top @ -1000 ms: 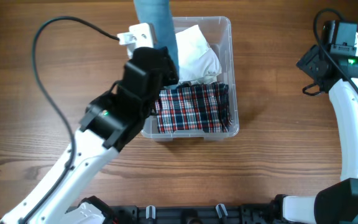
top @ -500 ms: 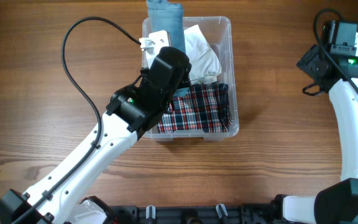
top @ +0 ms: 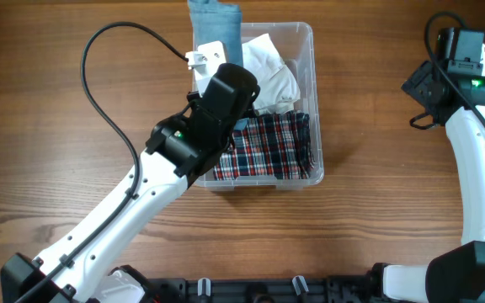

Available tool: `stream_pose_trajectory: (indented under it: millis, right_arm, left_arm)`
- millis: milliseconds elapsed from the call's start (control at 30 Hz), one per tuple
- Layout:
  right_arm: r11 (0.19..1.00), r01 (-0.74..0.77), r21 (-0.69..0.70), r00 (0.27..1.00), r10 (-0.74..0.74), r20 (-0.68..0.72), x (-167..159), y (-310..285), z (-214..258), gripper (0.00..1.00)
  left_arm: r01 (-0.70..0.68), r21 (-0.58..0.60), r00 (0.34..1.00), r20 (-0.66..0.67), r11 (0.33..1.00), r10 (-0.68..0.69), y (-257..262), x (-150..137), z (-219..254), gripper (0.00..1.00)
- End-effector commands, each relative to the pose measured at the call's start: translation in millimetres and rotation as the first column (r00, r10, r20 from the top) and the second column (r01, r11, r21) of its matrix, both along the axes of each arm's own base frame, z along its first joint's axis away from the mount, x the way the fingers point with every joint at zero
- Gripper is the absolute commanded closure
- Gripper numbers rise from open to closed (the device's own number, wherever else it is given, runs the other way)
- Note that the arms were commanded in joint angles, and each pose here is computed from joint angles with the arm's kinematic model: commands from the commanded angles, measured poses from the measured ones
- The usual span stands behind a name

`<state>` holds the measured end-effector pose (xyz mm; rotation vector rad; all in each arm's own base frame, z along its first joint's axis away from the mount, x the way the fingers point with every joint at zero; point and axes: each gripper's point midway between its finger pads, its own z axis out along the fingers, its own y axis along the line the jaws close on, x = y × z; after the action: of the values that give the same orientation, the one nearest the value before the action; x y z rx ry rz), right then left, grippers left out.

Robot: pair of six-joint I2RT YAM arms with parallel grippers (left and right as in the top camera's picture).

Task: Pack container
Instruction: 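Carry the denim right over the bin with the left gripper, then lower the denim into the bin's upper part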

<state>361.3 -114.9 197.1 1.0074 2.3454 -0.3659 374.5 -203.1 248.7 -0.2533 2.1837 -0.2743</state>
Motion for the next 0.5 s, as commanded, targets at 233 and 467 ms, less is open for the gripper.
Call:
stream_pose_trajectory:
  millis: [233,467]
  right_arm:
    - [1.0,0.014,-0.008,1.0,-0.014,-0.016,-1.9,-3.5,-5.6,0.0]
    - [1.0,0.014,-0.008,1.0,-0.014,-0.016,-2.0,-3.7,-5.6,0.0]
  left_arm:
    - [-0.029,0.024,0.999,0.036,0.999,0.028,-5.9,18.3,0.6,0.9]
    - [-0.013,0.023,1.0,0.013,1.0,0.012,-10.9,19.0,-8.2,0.81]
